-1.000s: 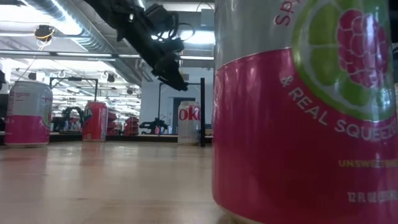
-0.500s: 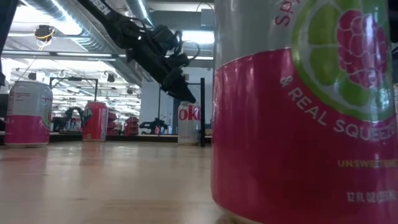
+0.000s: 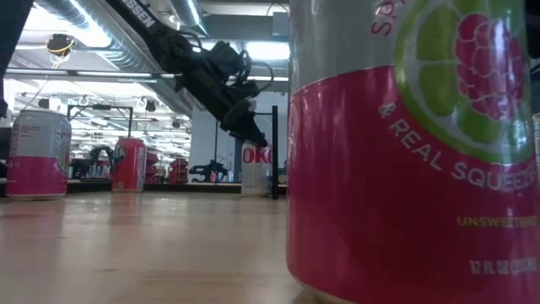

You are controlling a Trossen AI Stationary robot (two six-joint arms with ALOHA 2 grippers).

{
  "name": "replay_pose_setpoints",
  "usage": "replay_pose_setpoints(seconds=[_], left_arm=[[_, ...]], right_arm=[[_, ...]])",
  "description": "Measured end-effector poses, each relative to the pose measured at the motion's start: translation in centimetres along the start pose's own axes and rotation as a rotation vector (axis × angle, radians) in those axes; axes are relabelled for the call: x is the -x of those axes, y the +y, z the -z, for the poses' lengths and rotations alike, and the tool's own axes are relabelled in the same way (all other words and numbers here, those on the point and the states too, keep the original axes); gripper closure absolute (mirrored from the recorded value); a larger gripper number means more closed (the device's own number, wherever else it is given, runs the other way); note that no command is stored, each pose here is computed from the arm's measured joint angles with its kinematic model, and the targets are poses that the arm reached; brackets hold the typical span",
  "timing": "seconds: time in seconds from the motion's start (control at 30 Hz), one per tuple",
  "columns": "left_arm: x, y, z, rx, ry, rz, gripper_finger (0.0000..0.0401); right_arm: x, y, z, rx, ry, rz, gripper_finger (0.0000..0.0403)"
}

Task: Place canned beverage on shelf
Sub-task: Put the red silver soda can on the shelf aligned with the other red silver soda can

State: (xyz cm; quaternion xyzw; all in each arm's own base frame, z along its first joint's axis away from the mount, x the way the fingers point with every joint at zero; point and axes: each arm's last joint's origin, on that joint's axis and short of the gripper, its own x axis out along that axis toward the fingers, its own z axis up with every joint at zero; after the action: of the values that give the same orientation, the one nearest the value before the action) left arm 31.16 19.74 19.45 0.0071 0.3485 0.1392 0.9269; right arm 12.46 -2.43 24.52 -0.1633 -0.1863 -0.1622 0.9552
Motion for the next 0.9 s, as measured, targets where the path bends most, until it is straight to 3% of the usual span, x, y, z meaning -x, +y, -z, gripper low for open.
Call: replay_pose_setpoints(seconds=[0.17, 0.4, 0.67, 0.9], left_arm=[[-1.3, -0.2, 1.0, 0.033, 0.054, 0.01, 0.0055], [0.2, -1.5, 0.6, 0.03, 0.111, 0.014, 0.0152], [5.1, -5.4, -1.0, 0.026, 0.2, 0.003, 0.0152], [9.4, -10.4, -3.2, 0.004, 0.081, 0.072, 0.0147]], right_arm=[[0.0, 0.0, 0.0, -0.001, 0.0, 0.0, 0.0375], [0.0, 0.0, 0.1, -0.001, 0.006, -0.002, 0.0375], [0.0, 0.1, 0.2, -0.001, 0.016, -0.005, 0.0375], [0.0, 0.1, 0.2, -0.002, 0.015, -0.005, 0.0375]])
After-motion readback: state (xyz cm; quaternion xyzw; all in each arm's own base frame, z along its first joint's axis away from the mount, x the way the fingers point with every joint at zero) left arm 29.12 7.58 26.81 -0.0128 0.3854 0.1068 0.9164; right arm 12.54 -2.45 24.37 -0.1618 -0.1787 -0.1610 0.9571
